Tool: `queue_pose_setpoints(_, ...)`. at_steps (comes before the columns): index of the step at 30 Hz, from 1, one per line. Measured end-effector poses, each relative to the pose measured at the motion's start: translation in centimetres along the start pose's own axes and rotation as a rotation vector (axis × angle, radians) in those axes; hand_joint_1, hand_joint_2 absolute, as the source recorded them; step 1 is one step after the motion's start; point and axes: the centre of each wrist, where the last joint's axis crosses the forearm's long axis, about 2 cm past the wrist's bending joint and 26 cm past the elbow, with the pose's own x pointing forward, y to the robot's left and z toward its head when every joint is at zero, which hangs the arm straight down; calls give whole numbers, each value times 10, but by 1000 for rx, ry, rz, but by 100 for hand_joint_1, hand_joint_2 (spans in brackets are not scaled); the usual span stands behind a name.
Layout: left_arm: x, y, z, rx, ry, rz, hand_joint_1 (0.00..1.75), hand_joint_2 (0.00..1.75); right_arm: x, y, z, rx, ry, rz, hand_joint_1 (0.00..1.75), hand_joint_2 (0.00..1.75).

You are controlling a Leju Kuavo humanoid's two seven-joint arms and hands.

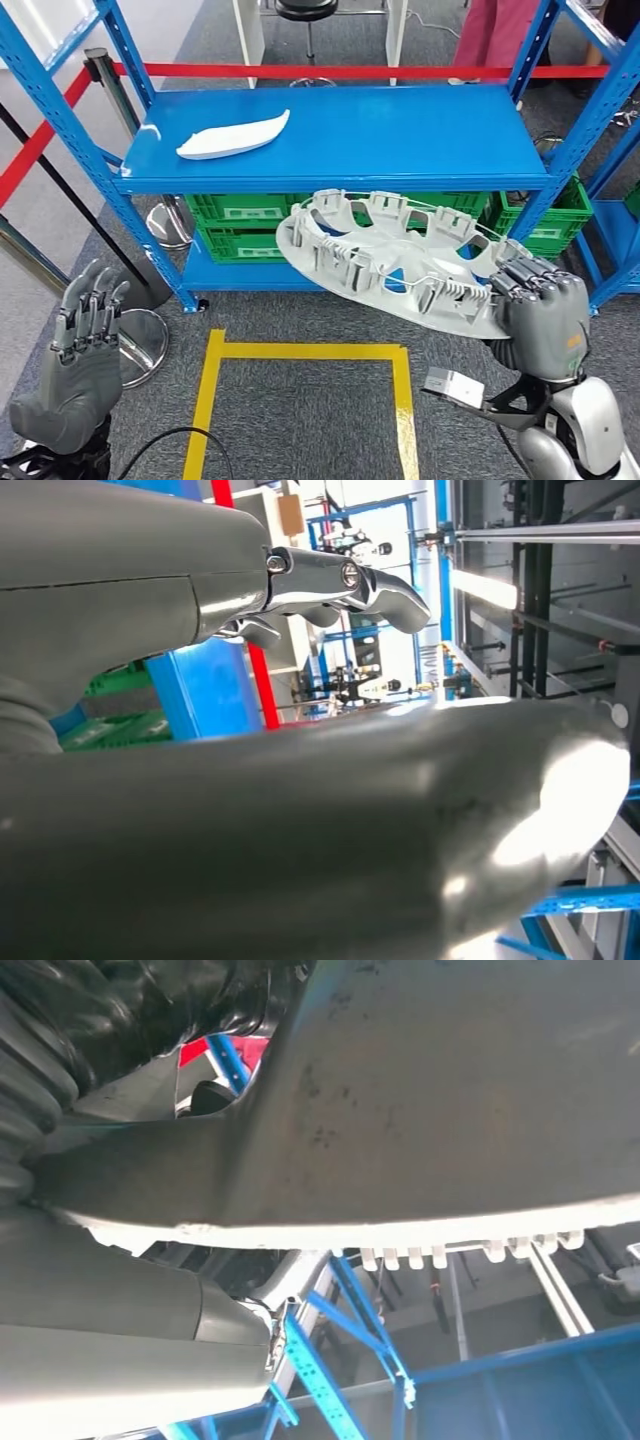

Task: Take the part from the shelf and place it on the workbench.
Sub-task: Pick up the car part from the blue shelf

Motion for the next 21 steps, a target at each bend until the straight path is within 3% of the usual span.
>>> queue_pose_setpoints(21, 0, 0, -2, -3, -5, 3, 0, 0, 0, 0, 1, 6, 0, -7, 175, 175)
